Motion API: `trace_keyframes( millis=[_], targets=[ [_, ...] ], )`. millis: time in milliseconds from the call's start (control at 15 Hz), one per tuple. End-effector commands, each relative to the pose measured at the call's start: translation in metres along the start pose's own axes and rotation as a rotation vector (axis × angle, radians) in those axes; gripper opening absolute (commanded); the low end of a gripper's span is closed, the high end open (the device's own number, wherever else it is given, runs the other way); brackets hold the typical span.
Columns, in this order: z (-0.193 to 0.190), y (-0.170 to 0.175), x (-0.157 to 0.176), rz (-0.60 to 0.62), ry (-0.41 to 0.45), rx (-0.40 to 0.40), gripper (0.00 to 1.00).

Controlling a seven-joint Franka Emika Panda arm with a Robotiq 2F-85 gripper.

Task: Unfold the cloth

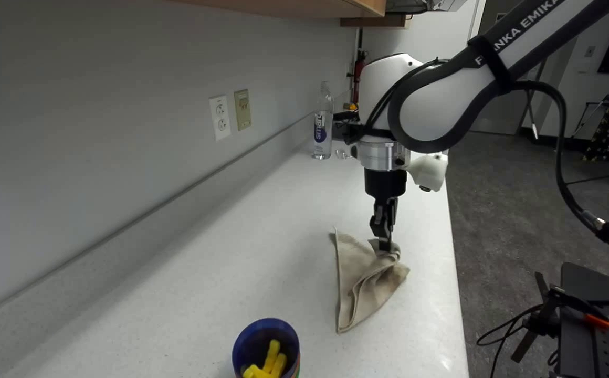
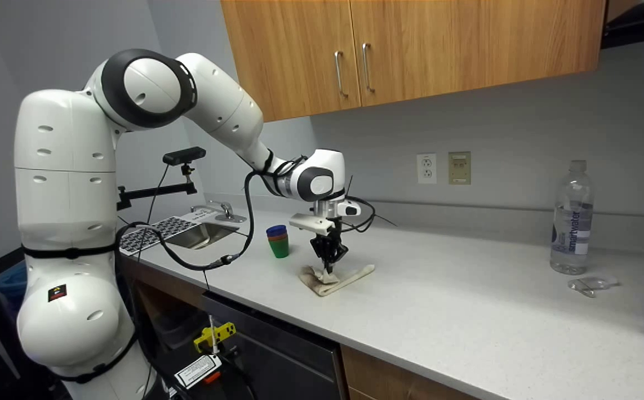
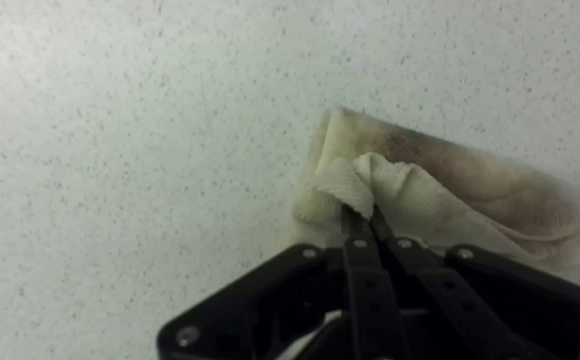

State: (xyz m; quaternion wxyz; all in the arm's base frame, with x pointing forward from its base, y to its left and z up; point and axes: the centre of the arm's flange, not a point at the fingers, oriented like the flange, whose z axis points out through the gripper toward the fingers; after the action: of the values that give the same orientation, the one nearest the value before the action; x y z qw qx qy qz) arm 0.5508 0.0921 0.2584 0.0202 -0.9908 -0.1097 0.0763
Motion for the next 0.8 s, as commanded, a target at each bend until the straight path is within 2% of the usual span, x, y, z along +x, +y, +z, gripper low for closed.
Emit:
trace_keyframes(
  millis=[0,400,733],
  targets=[
    [0.004,-0.012,-0.036,-0.029,-0.083,-0.019,0.01],
    [0.031,-0.02,-0.068,-0.036,-0.25,-0.012,0.01],
    [0.041,-0.022,-0.083,-0.036,-0.327,-0.008,0.01]
  ],
)
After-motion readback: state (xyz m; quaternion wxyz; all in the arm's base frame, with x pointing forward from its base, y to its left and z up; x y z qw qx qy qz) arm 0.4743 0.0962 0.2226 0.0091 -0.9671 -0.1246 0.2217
